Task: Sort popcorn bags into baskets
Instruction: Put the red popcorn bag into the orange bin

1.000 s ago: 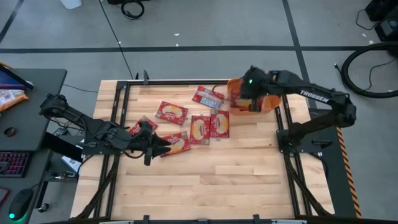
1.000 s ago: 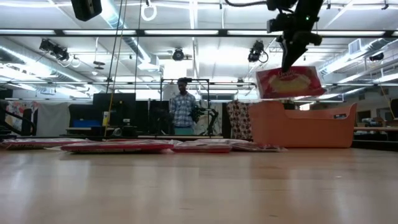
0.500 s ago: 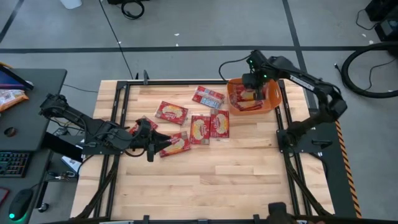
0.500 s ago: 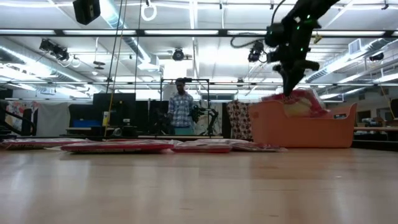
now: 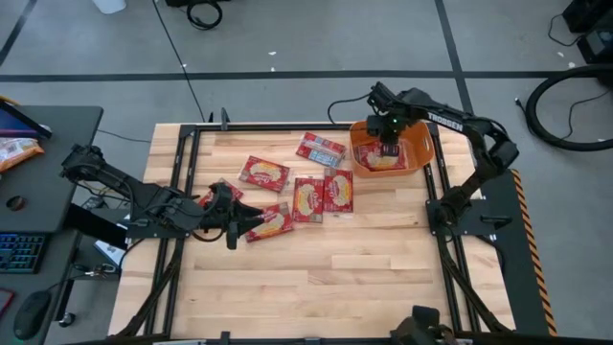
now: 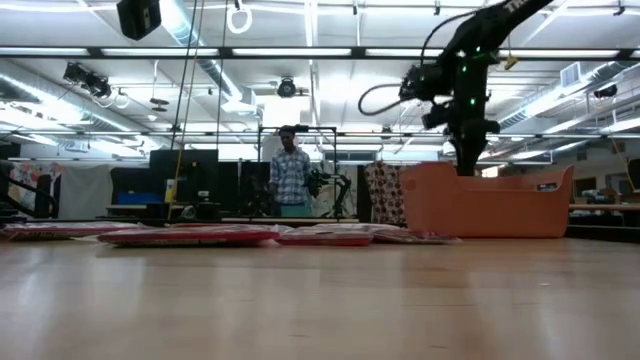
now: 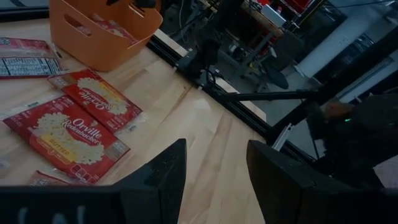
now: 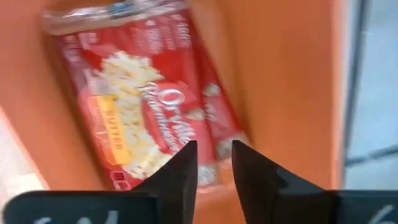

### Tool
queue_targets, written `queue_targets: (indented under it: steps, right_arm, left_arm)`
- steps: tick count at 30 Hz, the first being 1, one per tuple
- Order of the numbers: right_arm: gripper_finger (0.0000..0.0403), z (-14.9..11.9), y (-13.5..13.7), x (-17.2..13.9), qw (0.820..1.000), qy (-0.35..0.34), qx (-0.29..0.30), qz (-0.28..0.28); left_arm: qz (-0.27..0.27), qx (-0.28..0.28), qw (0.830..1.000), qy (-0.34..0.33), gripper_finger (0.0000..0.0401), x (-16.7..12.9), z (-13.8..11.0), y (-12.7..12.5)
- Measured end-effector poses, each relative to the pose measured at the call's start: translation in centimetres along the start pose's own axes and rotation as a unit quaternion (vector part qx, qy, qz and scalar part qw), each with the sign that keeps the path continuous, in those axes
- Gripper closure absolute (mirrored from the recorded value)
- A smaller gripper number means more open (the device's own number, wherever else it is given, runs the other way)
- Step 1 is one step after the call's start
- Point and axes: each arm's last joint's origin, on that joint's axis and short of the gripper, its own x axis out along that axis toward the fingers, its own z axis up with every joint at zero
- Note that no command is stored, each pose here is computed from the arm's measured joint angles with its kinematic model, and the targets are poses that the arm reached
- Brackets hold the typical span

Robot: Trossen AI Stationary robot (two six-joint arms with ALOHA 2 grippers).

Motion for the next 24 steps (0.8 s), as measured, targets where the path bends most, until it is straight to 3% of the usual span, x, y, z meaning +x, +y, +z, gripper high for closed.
queue_targets:
  steps: [7, 12, 19, 24]
  right_arm:
    - [0.0286, 0.1, 3.2, -5.1, 0.994, -0.104, -0.010, -0.011]
    - [0.0286, 0.6, 6.4, -7.8, 0.985, -0.171, -0.010, 0.012]
    - [0.0286, 2.5, 10.5, -8.1, 0.982, -0.179, -0.019, 0.062]
    - [0.0286, 3.9, 12.6, -7.2, 0.977, -0.159, 0.065, 0.127]
  left_arm:
    - [0.036, 0.027, 0.998, 0.033, 0.0229, -0.1, -0.7, 0.8]
    - [0.046, 0.037, 0.997, 0.042, 0.0229, -0.1, -0.9, 1.0]
    - [0.054, 0.044, 0.997, 0.036, 0.0229, -0.1, -0.9, 1.1]
    - [0.054, 0.042, 0.997, 0.035, 0.0229, -0.1, -0.9, 1.1]
